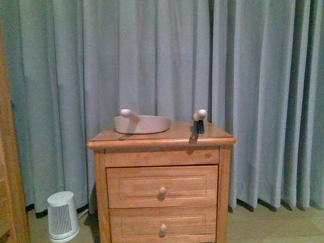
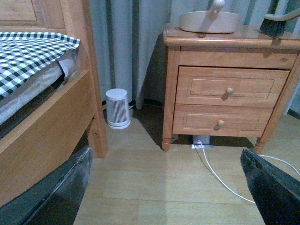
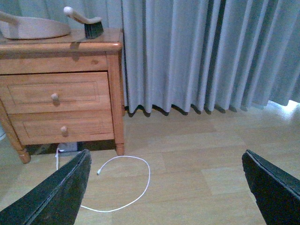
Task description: Clean up trash
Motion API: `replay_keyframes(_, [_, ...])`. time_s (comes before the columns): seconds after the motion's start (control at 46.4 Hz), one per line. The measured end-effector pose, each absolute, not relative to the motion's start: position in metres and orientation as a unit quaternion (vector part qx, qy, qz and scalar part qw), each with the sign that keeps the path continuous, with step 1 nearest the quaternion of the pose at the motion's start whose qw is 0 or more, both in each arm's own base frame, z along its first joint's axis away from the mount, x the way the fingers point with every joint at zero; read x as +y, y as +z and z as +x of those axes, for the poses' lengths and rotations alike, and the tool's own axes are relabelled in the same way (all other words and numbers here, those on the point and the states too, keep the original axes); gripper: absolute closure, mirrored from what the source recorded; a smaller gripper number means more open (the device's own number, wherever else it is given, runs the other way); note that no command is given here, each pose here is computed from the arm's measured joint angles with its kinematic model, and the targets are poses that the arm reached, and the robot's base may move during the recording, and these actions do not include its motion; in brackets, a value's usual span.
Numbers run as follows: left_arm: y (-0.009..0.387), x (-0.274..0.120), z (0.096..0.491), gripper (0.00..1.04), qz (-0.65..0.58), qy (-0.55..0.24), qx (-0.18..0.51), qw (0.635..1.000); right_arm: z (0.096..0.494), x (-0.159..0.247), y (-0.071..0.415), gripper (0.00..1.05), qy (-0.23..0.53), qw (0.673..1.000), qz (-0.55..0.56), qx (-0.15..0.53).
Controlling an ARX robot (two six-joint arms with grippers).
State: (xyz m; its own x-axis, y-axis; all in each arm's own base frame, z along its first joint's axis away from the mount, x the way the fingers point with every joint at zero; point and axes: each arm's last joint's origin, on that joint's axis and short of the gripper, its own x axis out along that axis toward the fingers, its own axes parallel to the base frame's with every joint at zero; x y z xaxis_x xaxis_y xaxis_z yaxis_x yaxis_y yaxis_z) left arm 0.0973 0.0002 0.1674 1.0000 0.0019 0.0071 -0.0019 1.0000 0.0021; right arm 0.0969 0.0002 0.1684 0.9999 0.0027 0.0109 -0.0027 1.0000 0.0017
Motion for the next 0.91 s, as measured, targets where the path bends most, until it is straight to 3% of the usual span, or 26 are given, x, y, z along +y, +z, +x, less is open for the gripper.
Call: replay_keyframes(0.906, [0.1675,0.0002,0.0973,0.08,0.001,0.001,-0.004,1.0,0.097,0.0002,0.1684,0.07,0.001,1.0,0.001,-0.005])
